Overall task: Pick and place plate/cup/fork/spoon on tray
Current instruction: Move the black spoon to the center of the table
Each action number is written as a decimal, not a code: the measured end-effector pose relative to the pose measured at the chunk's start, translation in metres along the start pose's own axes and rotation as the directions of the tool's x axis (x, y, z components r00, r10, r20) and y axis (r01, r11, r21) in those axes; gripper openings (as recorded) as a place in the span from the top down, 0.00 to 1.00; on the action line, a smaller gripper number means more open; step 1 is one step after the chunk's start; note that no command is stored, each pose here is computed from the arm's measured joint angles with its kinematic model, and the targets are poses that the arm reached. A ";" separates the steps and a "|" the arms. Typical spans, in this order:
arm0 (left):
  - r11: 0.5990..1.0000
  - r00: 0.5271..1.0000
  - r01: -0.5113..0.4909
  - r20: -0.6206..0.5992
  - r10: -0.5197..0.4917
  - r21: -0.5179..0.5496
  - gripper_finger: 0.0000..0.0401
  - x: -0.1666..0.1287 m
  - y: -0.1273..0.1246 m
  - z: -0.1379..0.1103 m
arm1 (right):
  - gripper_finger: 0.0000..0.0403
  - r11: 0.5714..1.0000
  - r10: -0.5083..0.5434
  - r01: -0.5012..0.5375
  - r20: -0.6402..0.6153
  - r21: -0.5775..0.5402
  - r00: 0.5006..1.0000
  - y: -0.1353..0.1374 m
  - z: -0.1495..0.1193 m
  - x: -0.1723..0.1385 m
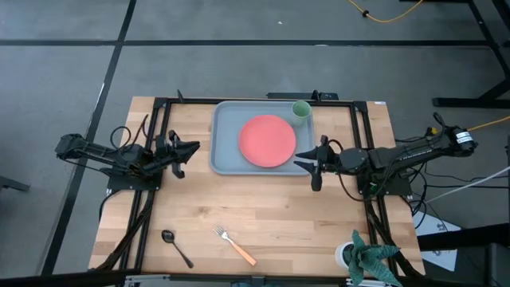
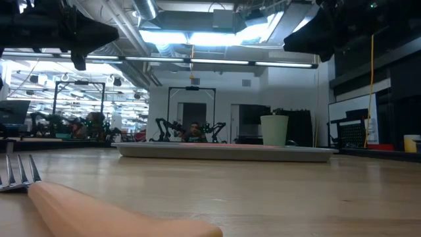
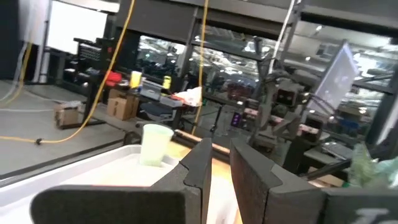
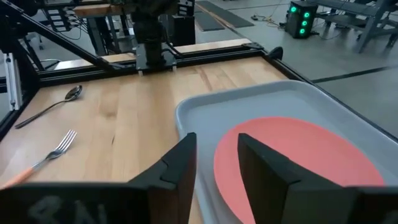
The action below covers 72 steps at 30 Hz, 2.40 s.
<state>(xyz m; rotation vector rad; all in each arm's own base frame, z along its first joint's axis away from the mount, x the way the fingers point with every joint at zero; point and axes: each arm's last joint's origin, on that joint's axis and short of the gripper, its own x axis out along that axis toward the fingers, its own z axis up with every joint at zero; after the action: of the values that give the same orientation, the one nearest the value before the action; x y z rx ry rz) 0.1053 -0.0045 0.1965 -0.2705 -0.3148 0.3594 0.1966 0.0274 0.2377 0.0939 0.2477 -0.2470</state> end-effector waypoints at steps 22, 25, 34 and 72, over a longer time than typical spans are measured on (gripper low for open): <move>0.954 0.876 0.263 -0.379 -0.299 -0.144 0.87 0.032 -0.061 0.067 | 0.70 0.999 -0.023 0.019 -0.099 -0.042 0.995 -0.002 -0.011 0.000; 0.933 0.762 0.285 -0.539 -0.359 -0.218 0.87 0.043 -0.082 0.076 | 0.70 0.999 -0.028 0.024 -0.118 -0.034 0.993 -0.003 -0.013 -0.001; 0.898 0.294 -0.014 -0.860 -0.417 -0.440 0.87 0.044 -0.124 0.062 | 0.70 0.999 -0.031 0.025 -0.130 -0.042 0.991 -0.003 -0.014 -0.001; 0.810 -0.672 -0.515 -0.719 -0.178 0.281 0.91 -0.032 -0.199 -0.131 | 0.70 0.997 -0.068 0.059 -0.288 -0.039 0.955 -0.007 -0.030 -0.004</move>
<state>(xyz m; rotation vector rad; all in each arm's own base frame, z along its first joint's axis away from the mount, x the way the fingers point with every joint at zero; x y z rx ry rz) 0.1825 -0.2229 0.1306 -1.0821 1.9938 0.3617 0.1836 0.0248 0.2095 0.0920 0.5467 -0.2934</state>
